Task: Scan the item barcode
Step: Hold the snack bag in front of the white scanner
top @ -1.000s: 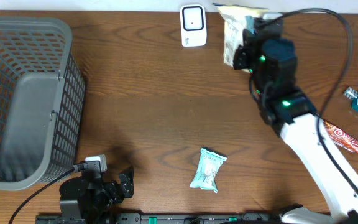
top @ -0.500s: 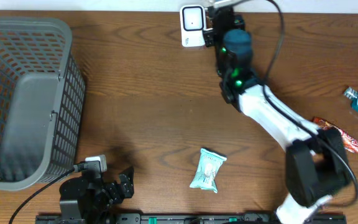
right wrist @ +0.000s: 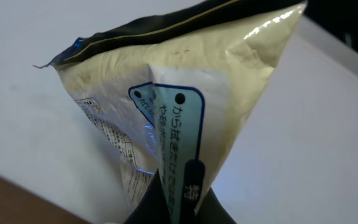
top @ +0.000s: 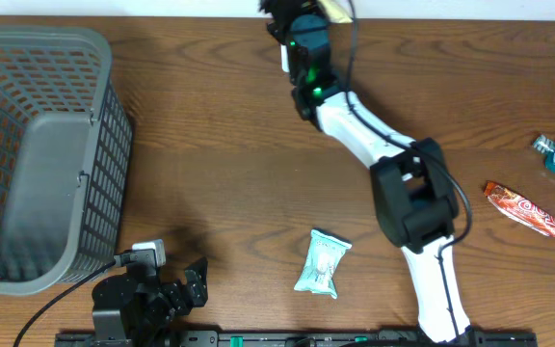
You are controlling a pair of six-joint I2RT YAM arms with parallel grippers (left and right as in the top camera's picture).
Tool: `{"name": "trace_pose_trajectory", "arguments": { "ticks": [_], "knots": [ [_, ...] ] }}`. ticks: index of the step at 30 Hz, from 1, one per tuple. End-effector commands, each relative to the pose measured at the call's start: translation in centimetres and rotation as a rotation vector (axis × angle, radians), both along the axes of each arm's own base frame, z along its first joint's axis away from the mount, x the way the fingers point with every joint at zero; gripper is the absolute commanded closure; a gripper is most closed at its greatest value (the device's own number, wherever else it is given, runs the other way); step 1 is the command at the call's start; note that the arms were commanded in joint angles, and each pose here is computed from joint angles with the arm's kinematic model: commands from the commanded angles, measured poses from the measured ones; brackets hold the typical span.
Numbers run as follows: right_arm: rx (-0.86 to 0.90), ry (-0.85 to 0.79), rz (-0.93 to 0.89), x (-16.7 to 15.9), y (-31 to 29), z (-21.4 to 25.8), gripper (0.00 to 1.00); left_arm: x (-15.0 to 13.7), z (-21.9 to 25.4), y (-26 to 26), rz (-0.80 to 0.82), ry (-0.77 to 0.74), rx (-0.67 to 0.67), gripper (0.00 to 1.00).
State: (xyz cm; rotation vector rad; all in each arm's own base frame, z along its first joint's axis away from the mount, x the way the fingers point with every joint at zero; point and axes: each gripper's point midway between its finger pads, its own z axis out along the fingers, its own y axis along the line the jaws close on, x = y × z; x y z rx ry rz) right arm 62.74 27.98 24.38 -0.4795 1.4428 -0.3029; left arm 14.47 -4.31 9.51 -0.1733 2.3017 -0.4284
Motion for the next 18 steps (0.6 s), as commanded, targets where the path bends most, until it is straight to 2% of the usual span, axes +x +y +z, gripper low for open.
{"name": "trace_pose_trajectory", "arguments": {
  "ticks": [1, 3, 4, 6, 14, 18],
  "knots": [
    [-0.128, 0.009, 0.005, -0.4, 2.7, -2.7, 0.99, -0.2, -0.3, -0.2, -0.003, 0.015, -0.015, 0.02],
    [-0.214, 0.031, -0.005, -0.8, 4.0, -5.2, 0.99, -0.2, -0.3, -0.2, -0.003, 0.015, -0.015, 0.02],
    [-0.313, 0.052, -0.031, -1.7, 5.2, -7.5, 0.99, -0.2, -0.3, -0.2, -0.003, 0.015, -0.015, 0.02],
    [-0.353, 0.083, -0.046, -2.4, 5.8, -9.1, 0.99, -0.2, -0.3, -0.2, -0.003, 0.015, -0.015, 0.02],
    [-0.391, 0.254, -0.023, -3.5, 6.0, -13.8, 0.99, -0.2, -0.3, -0.2, -0.003, 0.015, -0.015, 0.02],
    [-0.325, 0.244, -0.033, -3.3, 5.8, -13.3, 0.99, -0.2, -0.3, -0.2, -0.003, 0.015, -0.015, 0.02]
  ]
}}
